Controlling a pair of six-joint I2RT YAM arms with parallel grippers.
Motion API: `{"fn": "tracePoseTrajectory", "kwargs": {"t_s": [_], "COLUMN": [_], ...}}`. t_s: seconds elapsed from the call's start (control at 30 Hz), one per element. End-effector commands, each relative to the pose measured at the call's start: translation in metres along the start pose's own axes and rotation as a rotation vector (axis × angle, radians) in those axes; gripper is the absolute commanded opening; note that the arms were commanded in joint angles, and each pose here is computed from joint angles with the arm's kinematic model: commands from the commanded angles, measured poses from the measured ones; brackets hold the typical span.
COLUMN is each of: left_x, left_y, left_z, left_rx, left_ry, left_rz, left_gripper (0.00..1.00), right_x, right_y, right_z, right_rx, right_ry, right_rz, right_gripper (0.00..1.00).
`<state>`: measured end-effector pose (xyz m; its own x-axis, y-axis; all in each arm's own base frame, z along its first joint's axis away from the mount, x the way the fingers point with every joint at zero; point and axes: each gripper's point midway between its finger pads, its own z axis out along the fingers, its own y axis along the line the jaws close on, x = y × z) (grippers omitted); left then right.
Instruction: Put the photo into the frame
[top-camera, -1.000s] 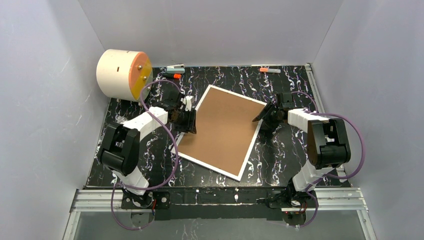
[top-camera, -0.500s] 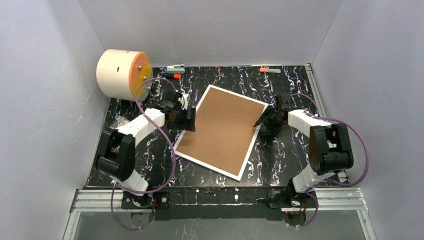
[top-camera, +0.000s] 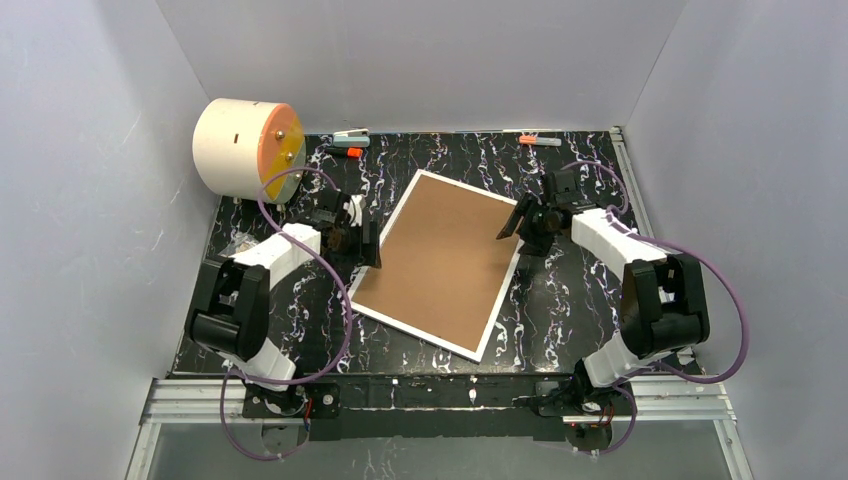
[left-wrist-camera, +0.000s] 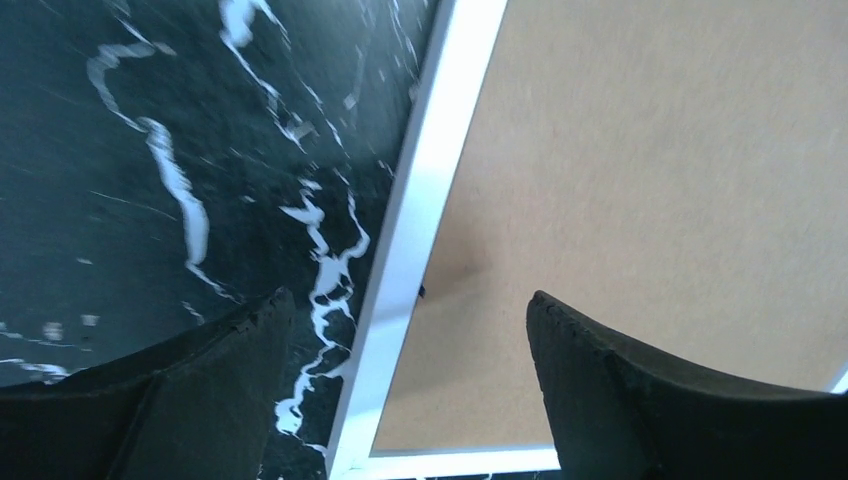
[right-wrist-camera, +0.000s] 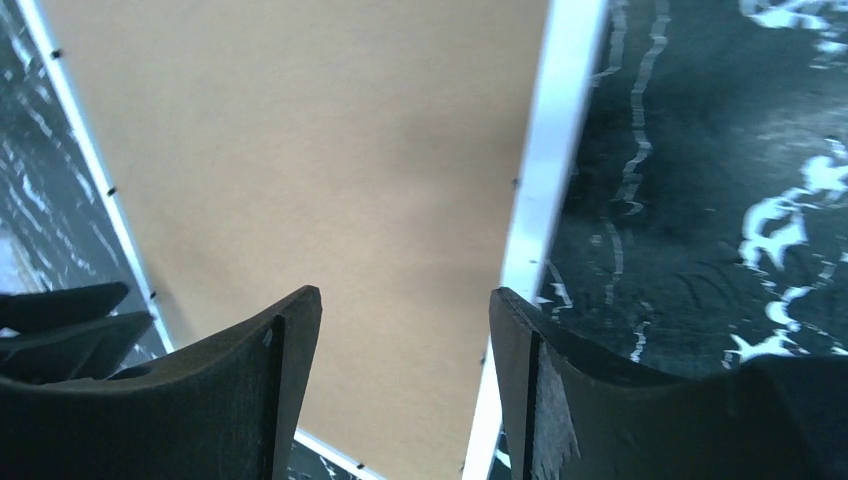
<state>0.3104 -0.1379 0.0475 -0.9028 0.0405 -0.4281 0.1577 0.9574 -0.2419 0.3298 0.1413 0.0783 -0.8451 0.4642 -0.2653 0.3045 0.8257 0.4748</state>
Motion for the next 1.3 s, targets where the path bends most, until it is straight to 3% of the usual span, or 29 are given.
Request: {"fn": "tracePoseTrajectory", "kwargs": {"t_s": [0.0, 0.27, 0.33, 0.4, 0.6, 0.87, 1.1, 1.27], "left_x": [0.035, 0.072, 0.079, 0.090, 0.115, 0.076, 0.096, 0.121], "left_y": [-0.021, -0.044, -0.059, -0.079, -0.114, -0.089, -0.079, -0.078], "left_z": [0.004, 0.001, -0.005, -0.012, -0.023, -0.022, -0.024, -0.022], "left_rx": [0.149, 0.297, 0.377, 0.475, 0.631, 0.383, 0.347, 0.367], "left_ry": [0.120, 0.224, 0.238, 0.268, 0.331, 0.088, 0.098, 0.171], "left_rz": [-0.019, -0.070, -0.073, -0.058, 0.007, -0.057, -0.171, -0.183], "left_gripper": [0.79, 0.41, 0.37, 0.35, 0.40, 0.50, 0.40, 0.31], "right_x": [-0.002, 0.032, 0.041, 0.048, 0.069, 0.114, 0.161, 0.194], "right_y": [0.044, 0.096, 0.109, 0.126, 0.155, 0.154, 0.175, 0.184], "right_z": [-0.016, -0.010, -0.007, -0.005, -0.007, -0.006, -0.002, 0.012], "right_rx": [-0.110, -0.219, -0.282, -0.359, -0.473, -0.512, -0.600, -0.601], "right_ry": [-0.010, 0.076, 0.108, 0.133, 0.168, 0.325, 0.387, 0.450], "right_rz": [-0.121, -0.191, -0.158, -0.156, -0.143, -0.096, -0.118, -0.162], "right_gripper": [0.71, 0.68, 0.59, 0.51, 0.51, 0.45, 0.22, 0.20]}}
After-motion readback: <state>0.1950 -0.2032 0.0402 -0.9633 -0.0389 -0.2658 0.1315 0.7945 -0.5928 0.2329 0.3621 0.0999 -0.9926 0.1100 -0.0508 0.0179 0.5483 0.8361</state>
